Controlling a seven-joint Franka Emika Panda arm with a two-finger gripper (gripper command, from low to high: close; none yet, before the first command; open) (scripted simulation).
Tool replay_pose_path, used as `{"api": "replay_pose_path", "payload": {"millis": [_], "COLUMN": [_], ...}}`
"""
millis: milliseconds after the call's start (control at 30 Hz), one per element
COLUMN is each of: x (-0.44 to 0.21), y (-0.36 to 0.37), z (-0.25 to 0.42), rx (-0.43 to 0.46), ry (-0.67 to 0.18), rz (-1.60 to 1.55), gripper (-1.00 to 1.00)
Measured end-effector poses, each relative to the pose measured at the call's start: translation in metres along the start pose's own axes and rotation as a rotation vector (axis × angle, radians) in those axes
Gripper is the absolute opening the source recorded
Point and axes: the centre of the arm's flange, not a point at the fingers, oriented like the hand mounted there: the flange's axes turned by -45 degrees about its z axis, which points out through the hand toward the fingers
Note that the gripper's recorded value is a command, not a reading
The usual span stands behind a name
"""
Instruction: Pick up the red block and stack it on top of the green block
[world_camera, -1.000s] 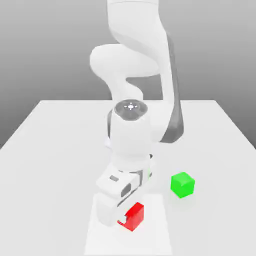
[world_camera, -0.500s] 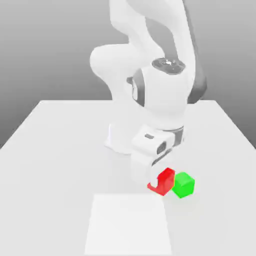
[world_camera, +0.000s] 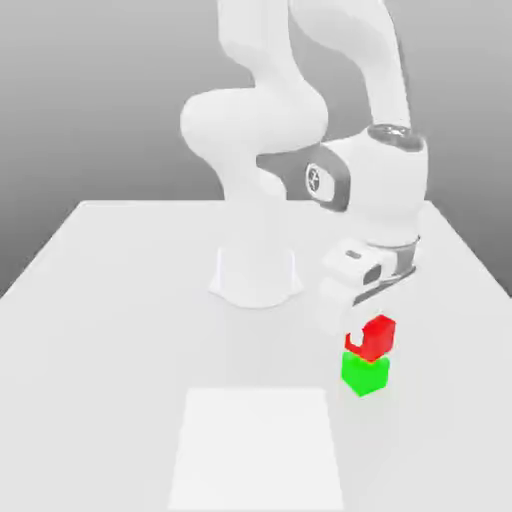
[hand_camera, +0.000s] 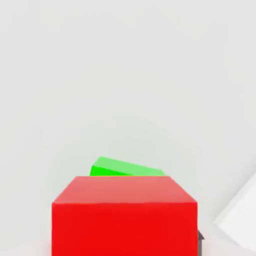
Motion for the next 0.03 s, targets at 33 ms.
{"api": "replay_pose_path", "payload": {"millis": [33], "x": [0.0001], "y": [-0.0007], "z": [0.0000], "rx": [0.000], "ry": [0.000], "rz": [-0.002], "gripper": [1.00]}}
